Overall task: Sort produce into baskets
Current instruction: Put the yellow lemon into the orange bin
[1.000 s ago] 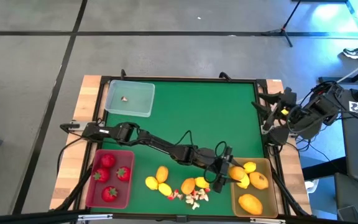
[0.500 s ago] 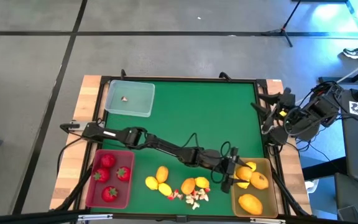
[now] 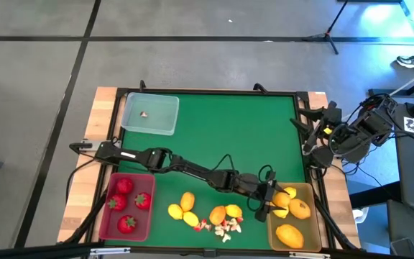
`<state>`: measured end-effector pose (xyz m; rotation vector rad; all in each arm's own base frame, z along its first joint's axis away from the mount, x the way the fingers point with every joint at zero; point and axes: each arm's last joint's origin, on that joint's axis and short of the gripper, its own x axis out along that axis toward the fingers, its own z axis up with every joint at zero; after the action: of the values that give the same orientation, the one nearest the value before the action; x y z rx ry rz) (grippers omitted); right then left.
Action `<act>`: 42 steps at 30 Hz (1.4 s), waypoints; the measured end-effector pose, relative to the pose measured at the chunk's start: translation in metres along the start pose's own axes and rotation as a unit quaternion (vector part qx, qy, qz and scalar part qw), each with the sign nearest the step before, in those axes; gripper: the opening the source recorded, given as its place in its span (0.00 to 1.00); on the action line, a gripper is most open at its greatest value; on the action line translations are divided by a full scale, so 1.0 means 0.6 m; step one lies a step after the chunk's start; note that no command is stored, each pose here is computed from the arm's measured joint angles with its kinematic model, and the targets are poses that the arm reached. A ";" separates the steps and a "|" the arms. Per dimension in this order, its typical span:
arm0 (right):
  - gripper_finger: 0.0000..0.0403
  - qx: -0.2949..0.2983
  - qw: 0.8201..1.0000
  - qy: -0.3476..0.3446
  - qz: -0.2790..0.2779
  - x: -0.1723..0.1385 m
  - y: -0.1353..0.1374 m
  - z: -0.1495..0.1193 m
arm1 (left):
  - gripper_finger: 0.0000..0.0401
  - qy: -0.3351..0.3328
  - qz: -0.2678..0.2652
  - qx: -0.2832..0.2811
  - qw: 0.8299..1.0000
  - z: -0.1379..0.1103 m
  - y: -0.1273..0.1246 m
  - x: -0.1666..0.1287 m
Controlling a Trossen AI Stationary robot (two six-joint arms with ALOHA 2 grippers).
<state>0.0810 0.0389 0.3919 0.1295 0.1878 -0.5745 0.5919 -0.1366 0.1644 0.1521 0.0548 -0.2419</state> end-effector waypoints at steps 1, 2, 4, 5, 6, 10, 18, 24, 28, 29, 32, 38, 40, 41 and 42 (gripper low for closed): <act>0.55 0.000 1.000 0.003 0.003 0.000 0.000 0.000 | 0.63 -0.002 0.000 0.001 1.000 0.000 0.000 0.000; 0.55 0.000 1.000 0.006 0.006 0.000 0.001 -0.001 | 0.64 -0.003 0.001 0.004 1.000 0.001 0.001 0.000; 0.55 0.000 1.000 0.012 0.012 0.000 0.001 -0.001 | 0.66 -0.002 0.002 0.008 1.000 0.000 0.003 0.000; 0.55 0.000 1.000 0.013 0.013 0.000 0.001 -0.001 | 0.67 -0.001 0.003 0.007 1.000 0.000 0.006 0.000; 0.55 0.000 1.000 0.014 0.014 0.000 0.002 -0.001 | 0.68 0.000 0.003 0.004 1.000 -0.001 0.007 0.000; 0.55 0.000 1.000 0.016 0.016 0.000 0.002 -0.002 | 0.72 0.002 0.009 -0.007 1.000 -0.003 0.019 0.000; 0.55 0.000 0.999 0.022 0.023 0.000 0.002 -0.002 | 0.80 0.024 0.008 0.014 1.000 -0.004 0.031 -0.002; 0.55 0.000 0.999 0.032 0.032 0.000 0.003 -0.003 | 0.79 0.122 -0.042 0.071 0.989 0.062 0.027 -0.034; 0.55 0.000 0.999 0.032 0.032 0.000 0.003 -0.003 | 0.77 0.151 -0.068 0.094 0.982 0.180 0.038 -0.096; 0.55 0.000 0.999 0.032 0.032 0.000 0.003 -0.003 | 0.77 0.152 -0.069 0.095 0.981 0.209 0.041 -0.113; 0.55 0.000 0.999 0.032 0.032 0.000 0.003 -0.003 | 0.77 0.192 -0.079 0.091 0.974 0.262 0.048 -0.164; 0.55 0.000 0.999 0.037 0.037 0.000 0.004 -0.004 | 0.77 0.244 -0.081 0.070 0.964 0.368 0.057 -0.286; 0.55 -0.001 0.998 0.042 0.043 0.000 0.005 -0.004 | 0.77 0.244 -0.065 0.061 0.966 0.415 0.060 -0.341; 0.55 -0.001 0.998 0.044 0.044 0.000 0.005 -0.004 | 0.77 0.258 -0.058 0.055 0.963 0.427 0.059 -0.365; 0.55 -0.001 0.998 0.045 0.045 0.000 0.005 -0.005 | 0.77 0.276 -0.051 0.049 0.959 0.435 0.057 -0.386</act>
<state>0.0822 0.0420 0.3895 0.1614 0.2684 -0.4789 0.3852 -0.0906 0.4435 0.3131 0.6083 -0.2996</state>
